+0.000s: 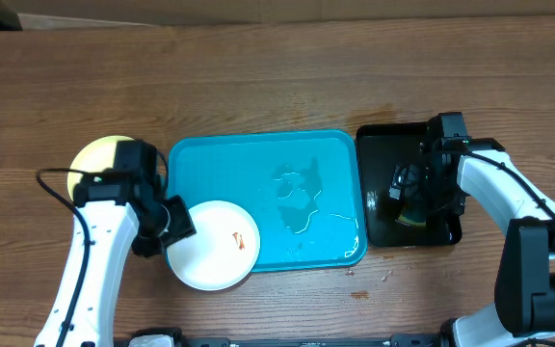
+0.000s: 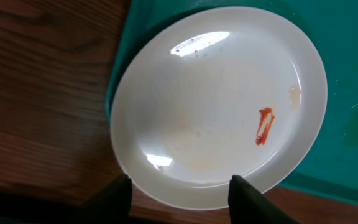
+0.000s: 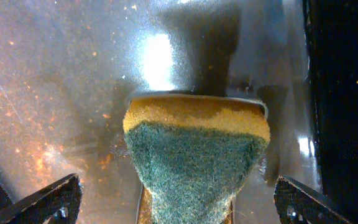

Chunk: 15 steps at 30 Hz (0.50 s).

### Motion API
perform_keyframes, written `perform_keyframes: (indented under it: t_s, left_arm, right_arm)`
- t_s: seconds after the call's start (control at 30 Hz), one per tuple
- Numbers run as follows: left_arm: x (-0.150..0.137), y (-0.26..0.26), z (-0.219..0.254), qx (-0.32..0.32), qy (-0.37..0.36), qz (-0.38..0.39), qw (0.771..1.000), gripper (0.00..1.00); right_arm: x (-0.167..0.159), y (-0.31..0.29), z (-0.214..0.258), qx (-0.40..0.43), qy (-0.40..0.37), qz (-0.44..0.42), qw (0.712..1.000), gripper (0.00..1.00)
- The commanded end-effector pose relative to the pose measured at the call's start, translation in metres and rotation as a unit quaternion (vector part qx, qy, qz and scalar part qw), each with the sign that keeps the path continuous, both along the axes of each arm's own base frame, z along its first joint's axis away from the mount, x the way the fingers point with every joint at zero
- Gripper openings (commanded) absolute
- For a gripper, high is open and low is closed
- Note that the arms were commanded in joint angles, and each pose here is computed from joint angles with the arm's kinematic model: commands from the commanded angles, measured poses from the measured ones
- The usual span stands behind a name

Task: Clean dirty plates on tray and stack at the side
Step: 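Grip the white plate rim with the left gripper and drag it right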

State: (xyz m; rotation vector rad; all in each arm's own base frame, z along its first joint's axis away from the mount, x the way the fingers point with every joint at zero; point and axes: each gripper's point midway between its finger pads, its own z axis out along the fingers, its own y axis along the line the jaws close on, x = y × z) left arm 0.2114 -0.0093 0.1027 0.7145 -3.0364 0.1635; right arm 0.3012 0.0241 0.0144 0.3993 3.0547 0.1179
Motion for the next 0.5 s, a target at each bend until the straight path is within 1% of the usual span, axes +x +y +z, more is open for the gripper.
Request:
perform_keyframes:
  t_s: [0.0,0.03,0.17,0.3,0.4,0.47]
  left_arm:
    - [-0.004,0.022,0.002,0.057,0.011,0.010,0.998,0.56]
    - [-0.005,0.020,-0.001,0.051,0.013,0.011,0.999,0.57]
    - [-0.010,0.018,-0.025,0.047,0.024,0.025,0.998,0.67]
    - [-0.019,0.018,-0.058,0.048,0.037,0.037,0.997,0.73]
    - [-0.026,0.018,-0.075,0.048,0.045,0.044,0.997,0.73]
    - [-0.030,0.014,-0.083,0.038,0.051,0.044,0.997,0.70]
  right_arm:
    - [0.008,0.001,0.007,0.001,-0.014,0.000,1.000,1.00]
    - [0.008,0.001,0.007,0.001,-0.014,0.000,1.000,1.00]
    - [0.008,0.001,0.007,0.001,-0.014,0.000,1.000,1.00]
    - [0.008,0.001,0.007,0.001,-0.014,0.000,1.000,1.00]
    - [0.008,0.001,0.007,0.001,-0.014,0.000,1.000,1.00]
    - [0.008,0.001,0.007,0.001,-0.014,0.000,1.000,1.00]
